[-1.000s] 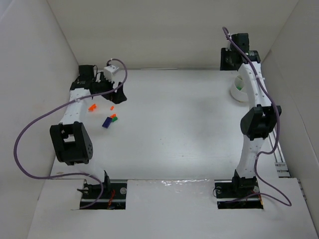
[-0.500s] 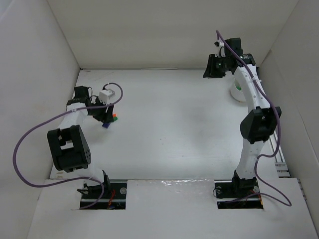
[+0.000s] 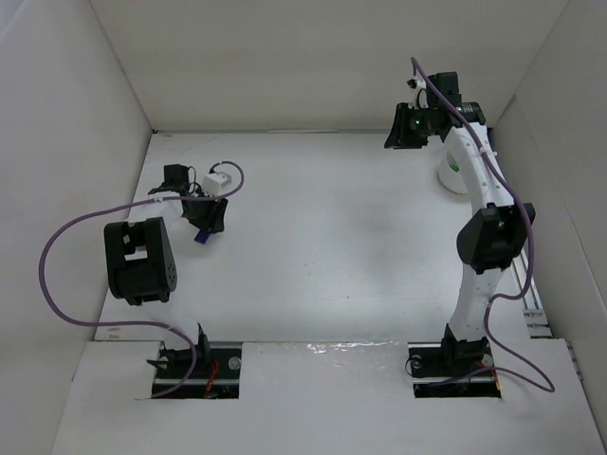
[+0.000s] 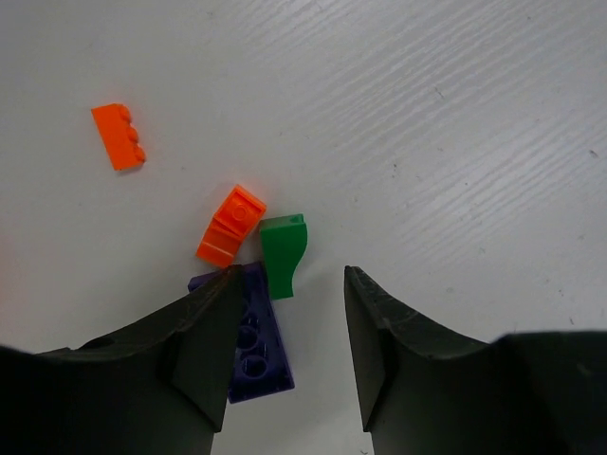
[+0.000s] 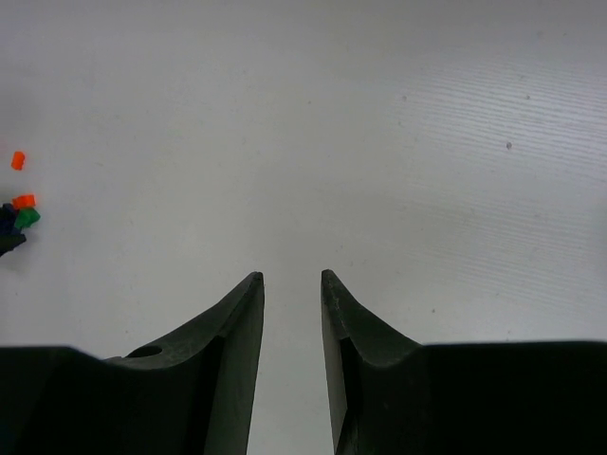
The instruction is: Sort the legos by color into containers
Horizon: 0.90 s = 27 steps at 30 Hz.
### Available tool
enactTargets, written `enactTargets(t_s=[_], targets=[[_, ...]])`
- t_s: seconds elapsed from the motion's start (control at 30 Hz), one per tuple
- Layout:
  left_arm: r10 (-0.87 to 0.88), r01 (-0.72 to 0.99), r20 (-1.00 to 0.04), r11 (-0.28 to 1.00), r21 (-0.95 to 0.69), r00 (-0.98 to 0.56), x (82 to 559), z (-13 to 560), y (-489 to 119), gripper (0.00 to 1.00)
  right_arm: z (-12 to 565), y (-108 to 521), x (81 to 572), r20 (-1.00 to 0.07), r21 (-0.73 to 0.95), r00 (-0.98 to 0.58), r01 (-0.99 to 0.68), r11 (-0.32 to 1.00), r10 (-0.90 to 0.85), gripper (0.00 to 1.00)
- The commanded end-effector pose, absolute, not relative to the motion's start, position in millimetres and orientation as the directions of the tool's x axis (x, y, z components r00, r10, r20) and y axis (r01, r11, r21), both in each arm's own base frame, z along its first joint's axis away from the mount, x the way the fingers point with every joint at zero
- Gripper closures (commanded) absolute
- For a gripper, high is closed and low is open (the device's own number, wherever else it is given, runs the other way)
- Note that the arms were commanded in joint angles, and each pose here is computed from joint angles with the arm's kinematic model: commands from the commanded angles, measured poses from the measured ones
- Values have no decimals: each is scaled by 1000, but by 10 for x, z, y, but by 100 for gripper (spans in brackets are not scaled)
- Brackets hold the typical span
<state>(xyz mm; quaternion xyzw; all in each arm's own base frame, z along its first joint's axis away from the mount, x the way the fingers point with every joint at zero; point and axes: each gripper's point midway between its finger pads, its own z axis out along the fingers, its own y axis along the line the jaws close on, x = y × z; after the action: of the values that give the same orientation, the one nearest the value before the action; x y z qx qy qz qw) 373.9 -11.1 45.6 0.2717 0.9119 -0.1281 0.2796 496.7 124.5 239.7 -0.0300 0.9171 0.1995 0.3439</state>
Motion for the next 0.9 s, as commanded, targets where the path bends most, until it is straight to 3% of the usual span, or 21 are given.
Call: enactTargets(t_s=[0.0, 0.3, 0.73, 0.87], targets=[[410, 551, -601, 833, -60, -686, 3893, 554, -117, 57, 2440, 1283, 5027, -656, 348, -750, -197, 917, 89, 64], [409, 552, -600, 831, -67, -688, 4002, 499, -145, 57, 2418, 1285, 5045, -648, 349, -757, -193, 917, 88, 64], [452, 589, -581, 806, -58, -676, 3950, 414, -231, 66, 2399, 1256, 5079, -651, 336, -754, -181, 924, 89, 65], [449, 579, -597, 814, -33, -665, 3942, 439, -214, 62, 2399, 1256, 5079, -651, 336, -754, -181, 924, 89, 65]])
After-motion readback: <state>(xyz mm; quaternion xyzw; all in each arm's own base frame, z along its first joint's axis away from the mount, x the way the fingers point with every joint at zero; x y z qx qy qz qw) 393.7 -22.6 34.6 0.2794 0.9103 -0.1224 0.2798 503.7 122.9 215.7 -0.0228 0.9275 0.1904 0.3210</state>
